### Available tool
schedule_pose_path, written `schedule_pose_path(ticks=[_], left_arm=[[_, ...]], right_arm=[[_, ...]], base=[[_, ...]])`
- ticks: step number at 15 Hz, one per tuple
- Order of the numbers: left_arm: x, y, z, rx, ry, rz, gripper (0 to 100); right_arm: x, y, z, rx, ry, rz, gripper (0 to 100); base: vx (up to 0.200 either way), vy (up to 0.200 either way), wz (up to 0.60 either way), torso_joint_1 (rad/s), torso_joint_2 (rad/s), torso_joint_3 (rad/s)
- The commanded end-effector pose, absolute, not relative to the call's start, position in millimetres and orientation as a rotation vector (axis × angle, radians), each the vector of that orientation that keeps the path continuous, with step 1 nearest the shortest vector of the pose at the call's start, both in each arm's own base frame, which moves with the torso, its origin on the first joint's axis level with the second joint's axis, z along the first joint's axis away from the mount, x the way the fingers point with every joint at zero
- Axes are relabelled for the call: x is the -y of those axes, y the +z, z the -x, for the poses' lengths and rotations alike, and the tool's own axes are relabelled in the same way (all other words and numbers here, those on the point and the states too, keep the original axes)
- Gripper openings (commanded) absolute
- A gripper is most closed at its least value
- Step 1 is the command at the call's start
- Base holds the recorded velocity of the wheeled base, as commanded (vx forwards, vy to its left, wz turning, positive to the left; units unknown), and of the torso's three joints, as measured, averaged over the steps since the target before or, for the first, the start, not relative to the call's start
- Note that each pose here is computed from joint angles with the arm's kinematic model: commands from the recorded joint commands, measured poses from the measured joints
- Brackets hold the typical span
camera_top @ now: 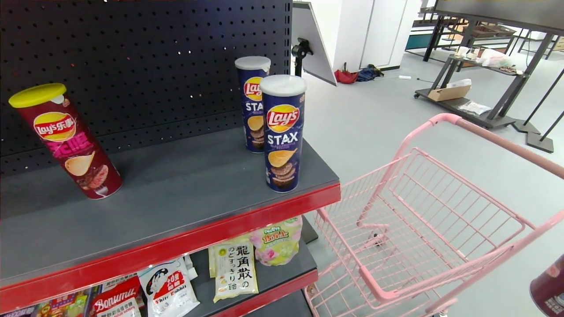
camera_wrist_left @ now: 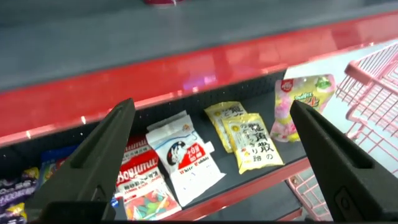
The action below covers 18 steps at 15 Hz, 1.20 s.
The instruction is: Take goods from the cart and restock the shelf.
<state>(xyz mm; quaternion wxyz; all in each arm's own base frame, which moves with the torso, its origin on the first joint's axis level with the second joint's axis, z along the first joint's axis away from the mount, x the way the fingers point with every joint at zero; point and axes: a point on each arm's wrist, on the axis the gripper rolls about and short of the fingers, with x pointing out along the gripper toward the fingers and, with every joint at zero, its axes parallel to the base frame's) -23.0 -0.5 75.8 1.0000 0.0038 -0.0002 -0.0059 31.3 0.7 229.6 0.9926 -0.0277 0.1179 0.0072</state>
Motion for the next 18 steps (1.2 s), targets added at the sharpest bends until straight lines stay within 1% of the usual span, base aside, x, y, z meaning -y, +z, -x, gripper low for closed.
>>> schedule_pose_path(ticks=[1,5,9,13,18], left_arm=[[1,76,23,0.0,-0.011,-0.008,100],[1,76,23,0.0,-0.011,-0.008,100],[1,76,23,0.0,-0.011,-0.008,100],[1,76,23,0.0,-0.011,-0.008,100],[1,75,23,-0.001,-0.011,-0.008,100]], right_arm=[[-1,229,-35,-0.25,0.015,0.057,0],[-1,228,-40,-0.272,0.02,0.062,0],[-1,216,-40,-0.304,0.025,0.122,0],[-1,217,-45,-0.281,0.026,0.122,0],[-1,209,-43,-0.292,0.027,0.122,0]], base=[[0.0,0.0,0.0,0.237,-0.59,-0.369],[0.0,0.0,0.0,0.174,-0.44,-0.266],[0.0,0.0,0.0,0.134,-0.32,-0.187],[0.0,0.0,0.6,0.012,-0.03,-0.015],[0.0,0.0,0.6,0.008,0.0,-0.002]])
